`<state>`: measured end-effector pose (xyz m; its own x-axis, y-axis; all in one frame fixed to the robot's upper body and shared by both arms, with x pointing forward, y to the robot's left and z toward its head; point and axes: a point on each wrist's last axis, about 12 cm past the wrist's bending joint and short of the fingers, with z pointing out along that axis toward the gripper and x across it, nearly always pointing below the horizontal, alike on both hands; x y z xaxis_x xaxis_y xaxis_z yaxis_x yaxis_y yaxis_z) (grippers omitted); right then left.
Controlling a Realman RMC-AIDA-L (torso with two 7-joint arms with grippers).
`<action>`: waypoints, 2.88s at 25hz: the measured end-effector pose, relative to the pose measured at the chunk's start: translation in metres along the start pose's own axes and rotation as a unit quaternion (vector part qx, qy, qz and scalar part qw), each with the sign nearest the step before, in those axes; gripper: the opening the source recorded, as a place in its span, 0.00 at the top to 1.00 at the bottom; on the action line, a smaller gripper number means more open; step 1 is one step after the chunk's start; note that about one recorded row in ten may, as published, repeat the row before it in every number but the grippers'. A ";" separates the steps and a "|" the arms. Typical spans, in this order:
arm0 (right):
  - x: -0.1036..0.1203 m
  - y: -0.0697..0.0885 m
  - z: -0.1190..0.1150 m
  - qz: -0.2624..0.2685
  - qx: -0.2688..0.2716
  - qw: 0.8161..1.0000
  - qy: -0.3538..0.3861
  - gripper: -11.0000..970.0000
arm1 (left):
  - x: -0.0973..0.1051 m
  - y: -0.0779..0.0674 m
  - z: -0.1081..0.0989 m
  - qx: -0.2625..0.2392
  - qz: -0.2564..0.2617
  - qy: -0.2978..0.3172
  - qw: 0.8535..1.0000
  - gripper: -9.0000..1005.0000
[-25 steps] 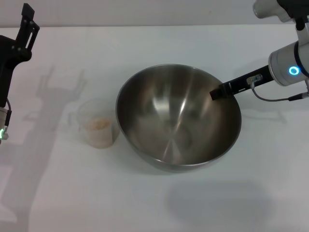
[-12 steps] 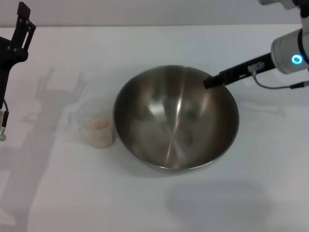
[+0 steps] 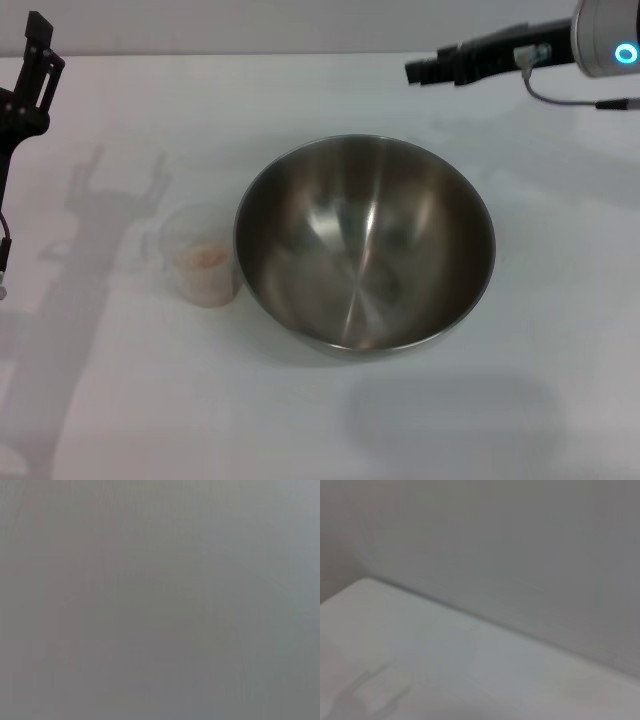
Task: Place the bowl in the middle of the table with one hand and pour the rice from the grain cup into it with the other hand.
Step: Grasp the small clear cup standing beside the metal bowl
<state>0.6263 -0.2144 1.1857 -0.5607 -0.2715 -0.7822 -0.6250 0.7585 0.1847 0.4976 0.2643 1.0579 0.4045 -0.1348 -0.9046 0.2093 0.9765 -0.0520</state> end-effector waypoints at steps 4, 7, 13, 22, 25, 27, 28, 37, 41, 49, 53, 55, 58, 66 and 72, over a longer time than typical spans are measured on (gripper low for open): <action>-0.002 -0.002 -0.001 -0.052 0.022 0.997 -0.062 0.48 | 0.000 0.001 -0.002 -0.003 0.000 0.001 1.000 0.19; 0.000 -0.009 -0.007 -0.095 0.058 0.984 -0.142 0.48 | 0.000 0.001 -0.004 -0.003 0.000 0.001 1.000 0.19; 0.013 -0.015 -0.011 -0.127 0.098 0.962 -0.220 0.48 | 0.000 0.002 -0.005 -0.004 0.001 0.002 1.000 0.19; 0.077 -0.027 -0.004 -0.190 0.162 0.914 -0.319 0.48 | 0.005 0.004 -0.007 -0.007 0.005 0.025 1.000 0.19; 0.092 -0.028 -0.004 -0.189 0.168 0.905 -0.342 0.48 | 0.005 0.005 -0.008 -0.008 0.007 0.027 1.000 0.19; 0.106 -0.031 -0.007 -0.182 0.174 0.896 -0.366 0.48 | 0.006 0.005 -0.011 -0.010 0.006 0.029 0.999 0.19; 0.106 -0.031 -0.007 -0.182 0.174 0.896 -0.366 0.48 | 0.006 0.005 -0.011 -0.010 0.006 0.029 0.999 0.19; 0.159 -0.045 -0.024 -0.133 0.219 0.890 -0.377 0.48 | 0.007 0.003 -0.019 -0.009 0.004 0.039 0.999 0.19; 0.165 -0.047 -0.027 -0.123 0.227 0.891 -0.373 0.48 | 0.008 0.003 -0.021 -0.007 0.006 0.045 0.999 0.19; 0.177 -0.058 -0.036 -0.094 0.260 0.888 -0.367 0.40 | 0.013 0.005 -0.032 -0.011 0.008 0.076 0.997 0.19; 0.181 -0.061 -0.039 -0.081 0.274 0.885 -0.366 0.34 | 0.016 0.006 -0.052 0.002 0.012 0.102 0.995 0.19; 0.183 -0.064 -0.044 -0.066 0.287 0.877 -0.379 0.31 | 0.017 0.007 -0.067 0.005 0.018 0.121 0.992 0.19; 0.185 -0.065 -0.050 -0.051 0.297 0.866 -0.399 0.26 | 0.018 0.006 -0.084 0.007 0.018 0.142 0.990 0.19; 0.177 -0.070 -0.046 -0.041 0.304 0.864 -0.398 0.23 | 0.019 0.000 -0.108 0.035 0.018 0.175 0.984 0.19; 0.174 -0.071 -0.043 -0.042 0.303 0.865 -0.398 0.23 | 0.026 -0.007 -0.114 0.064 0.023 0.207 0.976 0.20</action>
<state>0.5496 -0.3408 1.0626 0.1756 -0.0299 -0.9840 -0.1107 0.9926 -0.0499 0.4050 0.2729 0.9867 0.0280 0.0147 -0.9995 0.3190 0.9475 0.0229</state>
